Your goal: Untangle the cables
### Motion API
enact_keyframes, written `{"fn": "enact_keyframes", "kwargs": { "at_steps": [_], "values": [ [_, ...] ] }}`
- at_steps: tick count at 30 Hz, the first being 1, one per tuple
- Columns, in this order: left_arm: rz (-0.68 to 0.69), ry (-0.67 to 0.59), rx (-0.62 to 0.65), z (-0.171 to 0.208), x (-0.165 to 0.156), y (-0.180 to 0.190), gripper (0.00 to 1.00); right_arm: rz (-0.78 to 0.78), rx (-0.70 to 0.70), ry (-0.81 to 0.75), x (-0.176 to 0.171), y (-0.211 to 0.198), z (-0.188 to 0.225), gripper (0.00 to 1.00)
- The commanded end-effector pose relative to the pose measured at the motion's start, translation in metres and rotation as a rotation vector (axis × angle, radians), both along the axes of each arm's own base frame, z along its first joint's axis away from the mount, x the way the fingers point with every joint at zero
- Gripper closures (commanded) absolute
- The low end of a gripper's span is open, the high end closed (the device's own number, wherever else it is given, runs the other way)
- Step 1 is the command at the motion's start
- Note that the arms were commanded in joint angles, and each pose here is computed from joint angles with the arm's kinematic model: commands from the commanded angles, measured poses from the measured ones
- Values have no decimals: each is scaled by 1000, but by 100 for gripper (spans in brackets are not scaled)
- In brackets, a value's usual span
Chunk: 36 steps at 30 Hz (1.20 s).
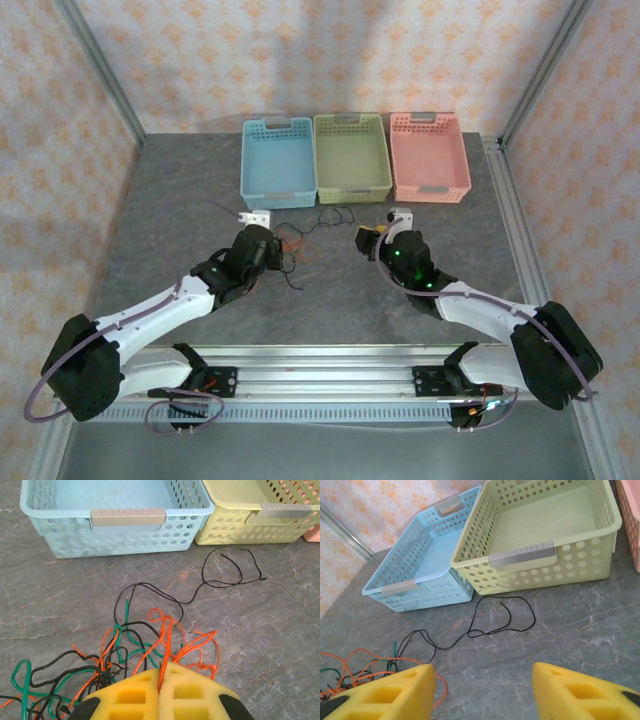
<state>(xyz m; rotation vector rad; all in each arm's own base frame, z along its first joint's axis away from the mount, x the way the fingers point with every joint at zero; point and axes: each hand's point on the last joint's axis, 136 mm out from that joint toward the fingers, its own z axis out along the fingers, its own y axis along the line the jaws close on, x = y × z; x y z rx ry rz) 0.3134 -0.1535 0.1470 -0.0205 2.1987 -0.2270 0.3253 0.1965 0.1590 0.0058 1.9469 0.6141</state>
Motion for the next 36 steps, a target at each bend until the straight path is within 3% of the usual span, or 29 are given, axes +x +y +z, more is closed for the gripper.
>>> {"fn": "enact_keyframes", "kwargs": {
  "at_steps": [1,11,16,21,25,36],
  "values": [
    [18,-13,-3,2,-3,5,100,12,-1,-9,1,3,1,45],
    [23,-43,-22,10,-5,8,100,372,92,169,-11,83,-30,50],
    [-88,-86,-118,24,-14,-10,100,481,66,220,-23,111,-43,54],
    [-225,-144,-213,44,-29,-29,100,462,16,150,-26,105,-32,53],
    [-309,-222,-282,64,-42,-38,100,462,12,87,-29,99,-20,46],
    [-411,-289,-405,107,-60,-51,100,518,60,-64,-46,96,9,41]
  ]
}}
